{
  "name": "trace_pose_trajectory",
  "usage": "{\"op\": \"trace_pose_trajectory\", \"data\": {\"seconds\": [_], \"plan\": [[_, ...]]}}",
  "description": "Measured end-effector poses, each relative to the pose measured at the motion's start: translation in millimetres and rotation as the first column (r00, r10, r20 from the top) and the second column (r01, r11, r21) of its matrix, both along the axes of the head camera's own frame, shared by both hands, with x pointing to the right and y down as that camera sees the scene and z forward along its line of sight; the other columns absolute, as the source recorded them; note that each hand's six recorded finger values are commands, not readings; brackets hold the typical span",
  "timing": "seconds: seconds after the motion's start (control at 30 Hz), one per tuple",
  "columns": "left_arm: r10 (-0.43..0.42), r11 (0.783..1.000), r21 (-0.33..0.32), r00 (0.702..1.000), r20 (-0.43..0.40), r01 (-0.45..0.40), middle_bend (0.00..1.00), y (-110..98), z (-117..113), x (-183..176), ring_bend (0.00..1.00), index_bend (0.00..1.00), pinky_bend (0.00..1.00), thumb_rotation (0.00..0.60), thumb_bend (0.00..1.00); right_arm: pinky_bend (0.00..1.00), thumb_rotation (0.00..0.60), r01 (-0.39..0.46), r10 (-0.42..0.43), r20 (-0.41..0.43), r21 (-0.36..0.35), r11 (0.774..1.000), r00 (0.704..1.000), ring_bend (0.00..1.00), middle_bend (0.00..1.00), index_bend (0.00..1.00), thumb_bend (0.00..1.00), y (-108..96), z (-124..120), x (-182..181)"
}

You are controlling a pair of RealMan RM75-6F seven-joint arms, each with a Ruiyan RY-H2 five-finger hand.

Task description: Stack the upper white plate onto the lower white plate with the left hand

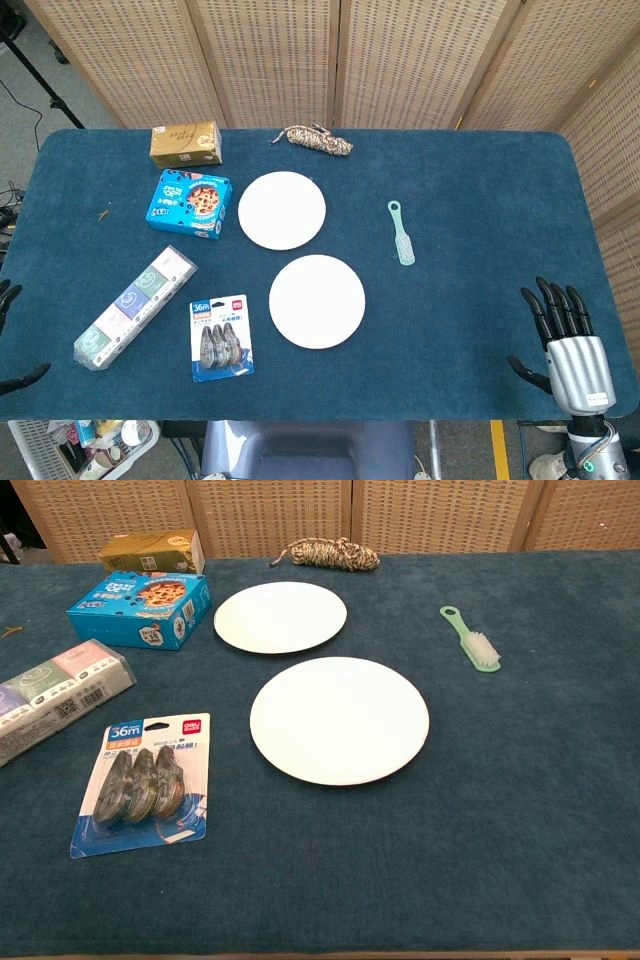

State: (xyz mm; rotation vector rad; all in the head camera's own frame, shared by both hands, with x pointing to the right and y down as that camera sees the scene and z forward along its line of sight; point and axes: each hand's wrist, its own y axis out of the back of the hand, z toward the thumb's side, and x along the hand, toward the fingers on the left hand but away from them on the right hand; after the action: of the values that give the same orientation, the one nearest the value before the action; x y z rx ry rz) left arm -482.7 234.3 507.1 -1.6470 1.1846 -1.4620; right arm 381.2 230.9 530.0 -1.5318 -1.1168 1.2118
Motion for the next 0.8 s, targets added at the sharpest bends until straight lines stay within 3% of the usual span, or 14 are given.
{"op": "trace_pose_trajectory", "data": {"seconds": [0.4,0.53,0.8], "plan": [[0.025,0.999,-0.024,1.000,0.001,-0.024,0.00,-4,13,3,0.00,0.00,0.00,0.600,0.05,0.00,0.600,-0.013,0.014,0.020,-0.016,1.000,1.000,0.00,0.00,0.00,0.00,0,0,2],[0.075,0.997,-0.017,0.997,-0.009,-0.075,0.00,-20,28,13,0.00,0.00,0.00,0.600,0.05,0.00,0.600,-0.012,0.013,0.017,-0.022,1.000,1.000,0.00,0.00,0.00,0.00,0,1,2],[0.247,0.969,0.000,0.967,-0.056,-0.247,0.00,-80,71,69,0.00,0.00,0.00,0.600,0.05,0.00,0.600,-0.024,0.025,0.021,-0.048,0.999,0.999,0.00,0.00,0.00,0.00,-3,6,3]]}}
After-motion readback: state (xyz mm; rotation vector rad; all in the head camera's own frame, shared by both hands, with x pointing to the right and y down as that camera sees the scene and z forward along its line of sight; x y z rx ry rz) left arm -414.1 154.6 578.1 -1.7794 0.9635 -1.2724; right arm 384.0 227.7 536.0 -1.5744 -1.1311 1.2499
